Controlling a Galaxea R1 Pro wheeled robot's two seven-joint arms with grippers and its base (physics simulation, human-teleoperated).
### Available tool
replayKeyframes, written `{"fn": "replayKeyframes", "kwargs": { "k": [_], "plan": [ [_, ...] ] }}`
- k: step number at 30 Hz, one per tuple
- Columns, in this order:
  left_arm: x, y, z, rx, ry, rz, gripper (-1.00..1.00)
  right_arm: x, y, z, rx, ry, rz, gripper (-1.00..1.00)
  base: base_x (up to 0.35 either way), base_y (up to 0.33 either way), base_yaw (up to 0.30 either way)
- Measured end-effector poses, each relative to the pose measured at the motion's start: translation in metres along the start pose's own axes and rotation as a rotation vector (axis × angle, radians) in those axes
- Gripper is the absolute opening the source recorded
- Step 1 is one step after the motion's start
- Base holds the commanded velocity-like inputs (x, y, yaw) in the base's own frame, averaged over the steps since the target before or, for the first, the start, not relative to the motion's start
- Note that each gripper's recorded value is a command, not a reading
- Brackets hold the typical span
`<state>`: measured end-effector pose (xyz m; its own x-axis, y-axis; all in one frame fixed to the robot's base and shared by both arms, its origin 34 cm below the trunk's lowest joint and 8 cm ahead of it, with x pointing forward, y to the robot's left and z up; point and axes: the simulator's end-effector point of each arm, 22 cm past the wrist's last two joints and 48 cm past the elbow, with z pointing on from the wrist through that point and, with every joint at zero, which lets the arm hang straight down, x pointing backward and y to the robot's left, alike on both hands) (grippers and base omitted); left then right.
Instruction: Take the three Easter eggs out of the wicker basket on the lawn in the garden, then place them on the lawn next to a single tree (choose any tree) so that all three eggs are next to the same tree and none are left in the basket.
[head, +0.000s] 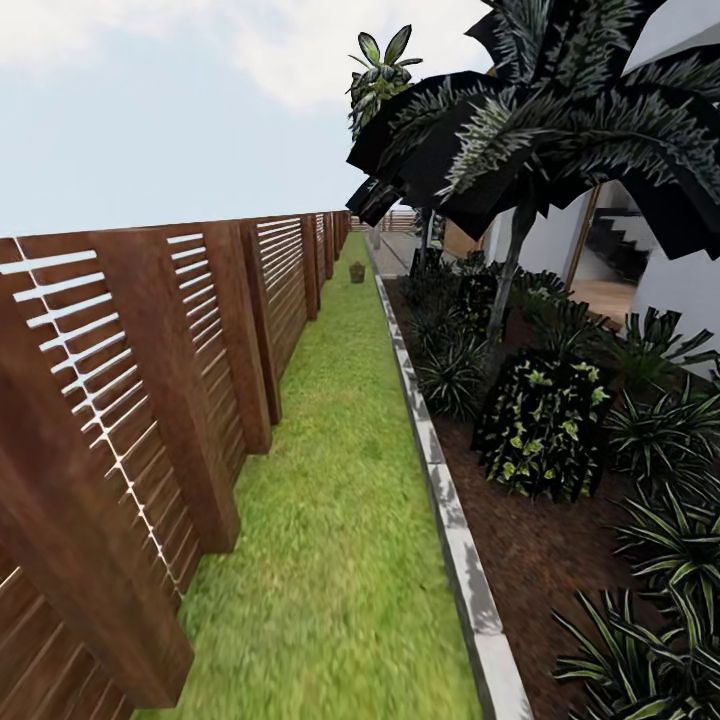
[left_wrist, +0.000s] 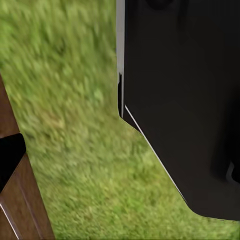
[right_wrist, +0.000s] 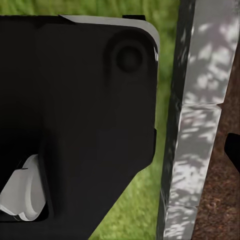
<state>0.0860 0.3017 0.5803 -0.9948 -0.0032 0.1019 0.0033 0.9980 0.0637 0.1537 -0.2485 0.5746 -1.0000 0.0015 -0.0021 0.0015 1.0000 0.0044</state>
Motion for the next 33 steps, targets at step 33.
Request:
{"fn": "replayKeyframes", "kwargs": {
  "k": [33],
  "plan": [
    [0.0000,0.0000,0.0000,0.000,0.000,0.000,1.00,0.0004,-0.0012,0.0000,0.002,0.001,0.000,1.00,0.323,0.032,0.000]
  ]
}}
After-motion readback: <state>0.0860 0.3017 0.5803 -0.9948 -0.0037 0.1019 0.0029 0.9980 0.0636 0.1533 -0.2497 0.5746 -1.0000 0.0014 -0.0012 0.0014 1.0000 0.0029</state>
